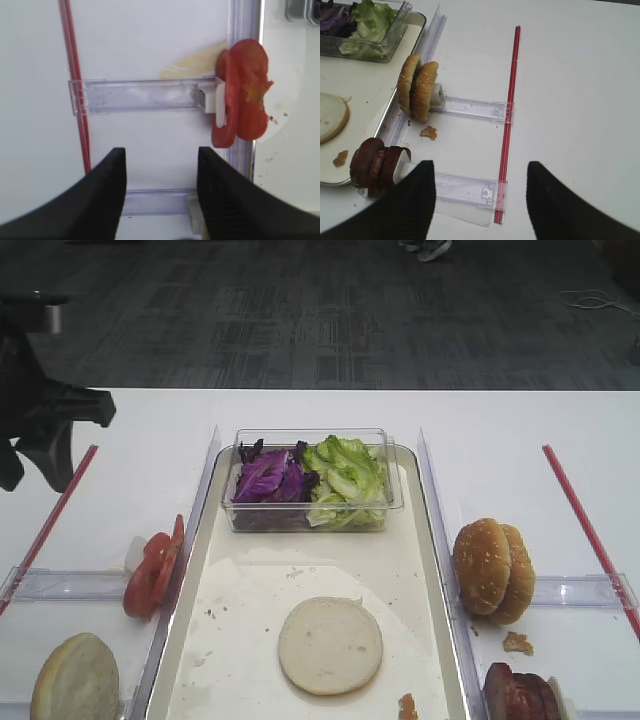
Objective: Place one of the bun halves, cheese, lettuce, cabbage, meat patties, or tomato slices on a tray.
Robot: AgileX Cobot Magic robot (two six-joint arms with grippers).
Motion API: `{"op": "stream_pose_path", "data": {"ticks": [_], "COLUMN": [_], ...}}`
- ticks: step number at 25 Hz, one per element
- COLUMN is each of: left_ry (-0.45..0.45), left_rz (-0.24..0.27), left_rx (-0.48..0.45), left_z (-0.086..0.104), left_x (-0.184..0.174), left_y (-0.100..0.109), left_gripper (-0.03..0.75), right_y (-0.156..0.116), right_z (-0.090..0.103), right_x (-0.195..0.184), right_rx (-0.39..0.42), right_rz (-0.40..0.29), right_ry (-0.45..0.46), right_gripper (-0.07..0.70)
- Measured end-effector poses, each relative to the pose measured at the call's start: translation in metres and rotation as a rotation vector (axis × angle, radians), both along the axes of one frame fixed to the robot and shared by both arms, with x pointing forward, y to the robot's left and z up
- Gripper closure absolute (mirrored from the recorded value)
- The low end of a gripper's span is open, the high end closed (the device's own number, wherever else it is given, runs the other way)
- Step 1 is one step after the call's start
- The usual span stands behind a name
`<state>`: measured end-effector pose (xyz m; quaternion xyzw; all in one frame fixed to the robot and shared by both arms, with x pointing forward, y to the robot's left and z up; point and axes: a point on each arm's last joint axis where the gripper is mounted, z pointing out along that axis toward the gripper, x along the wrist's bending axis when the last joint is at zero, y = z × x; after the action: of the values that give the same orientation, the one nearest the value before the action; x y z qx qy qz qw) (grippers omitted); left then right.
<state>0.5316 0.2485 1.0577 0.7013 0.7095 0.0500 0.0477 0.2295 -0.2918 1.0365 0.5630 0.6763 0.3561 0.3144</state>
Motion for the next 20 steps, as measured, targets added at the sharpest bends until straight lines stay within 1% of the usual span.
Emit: {"op": "stream_pose_path", "data": {"ticks": [4, 8, 11, 15, 20], "left_ry": [-0.019, -0.052, -0.098, -0.163, -0.228], "left_rz": [0.028, 0.021, 0.017, 0.016, 0.005], "left_rx": [0.013, 0.009, 0.004, -0.006, -0.012], "left_z": [0.007, 0.017, 0.030, 0.046, 0.055], "left_x": [-0.009, -0.015, -0.025, -0.054, -0.101], "left_y": [0.017, 0.019, 0.020, 0.024, 0.031], "left_gripper": [0.398, 0.398, 0.398, 0.398, 0.399], "right_y": [0.000, 0.000, 0.000, 0.000, 0.000], "right_z": [0.000, 0.000, 0.000, 0.000, 0.000], "right_x": [0.000, 0.000, 0.000, 0.000, 0.000], "right_rx": [0.003, 0.003, 0.003, 0.003, 0.002], "right_rz": [-0.002, -0.002, -0.002, -0.002, -0.001], "right_ry": [0.001, 0.001, 0.001, 0.001, 0.000], "right_gripper": [0.204, 0.204, 0.204, 0.204, 0.204]}}
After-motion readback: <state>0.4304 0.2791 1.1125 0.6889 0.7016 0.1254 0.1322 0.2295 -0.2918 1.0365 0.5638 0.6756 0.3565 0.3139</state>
